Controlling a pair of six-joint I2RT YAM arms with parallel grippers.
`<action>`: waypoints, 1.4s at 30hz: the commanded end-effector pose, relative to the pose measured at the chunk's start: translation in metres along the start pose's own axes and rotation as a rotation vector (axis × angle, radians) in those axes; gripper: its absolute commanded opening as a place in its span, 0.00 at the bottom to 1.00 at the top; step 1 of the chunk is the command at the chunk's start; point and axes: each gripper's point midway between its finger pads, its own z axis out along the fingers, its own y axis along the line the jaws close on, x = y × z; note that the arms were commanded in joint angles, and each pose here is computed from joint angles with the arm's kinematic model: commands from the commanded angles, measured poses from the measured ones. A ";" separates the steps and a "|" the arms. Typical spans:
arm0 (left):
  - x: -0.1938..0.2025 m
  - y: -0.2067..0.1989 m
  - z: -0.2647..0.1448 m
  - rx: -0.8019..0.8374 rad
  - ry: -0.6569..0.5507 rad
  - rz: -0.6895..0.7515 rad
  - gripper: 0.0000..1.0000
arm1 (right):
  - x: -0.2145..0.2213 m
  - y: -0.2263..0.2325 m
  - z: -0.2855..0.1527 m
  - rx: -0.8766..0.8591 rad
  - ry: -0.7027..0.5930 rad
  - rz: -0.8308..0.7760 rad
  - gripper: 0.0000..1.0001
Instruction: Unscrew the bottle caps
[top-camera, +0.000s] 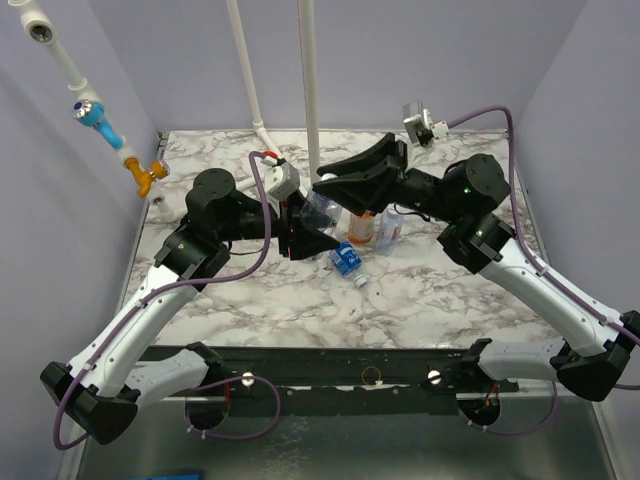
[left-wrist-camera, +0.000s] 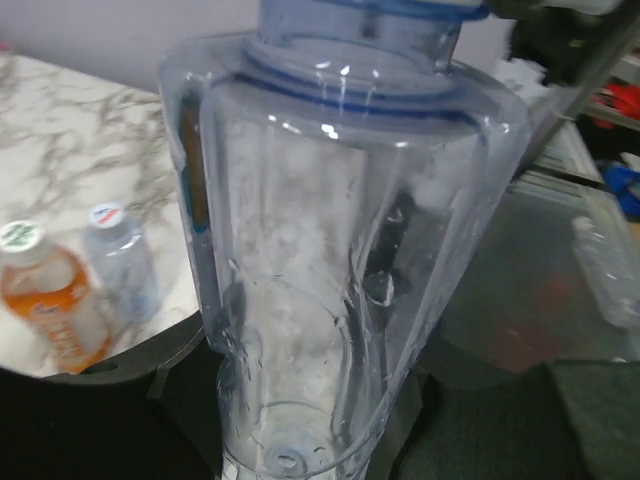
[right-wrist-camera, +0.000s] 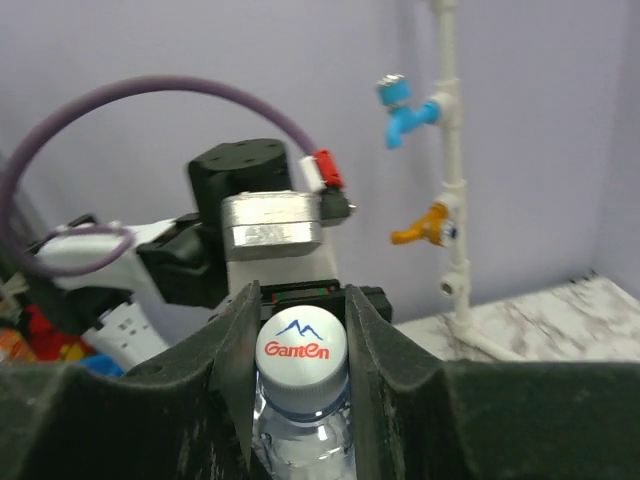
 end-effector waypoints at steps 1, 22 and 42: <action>-0.015 -0.053 -0.009 0.245 0.022 -0.094 0.29 | 0.021 0.082 -0.023 -0.478 0.126 -0.032 0.00; 0.007 0.068 -0.015 -0.365 0.040 0.161 0.22 | -0.007 -0.072 -0.016 0.489 0.055 0.028 0.85; 0.020 0.096 -0.017 -0.470 0.074 0.181 0.18 | 0.024 -0.087 0.008 0.483 0.082 0.120 0.33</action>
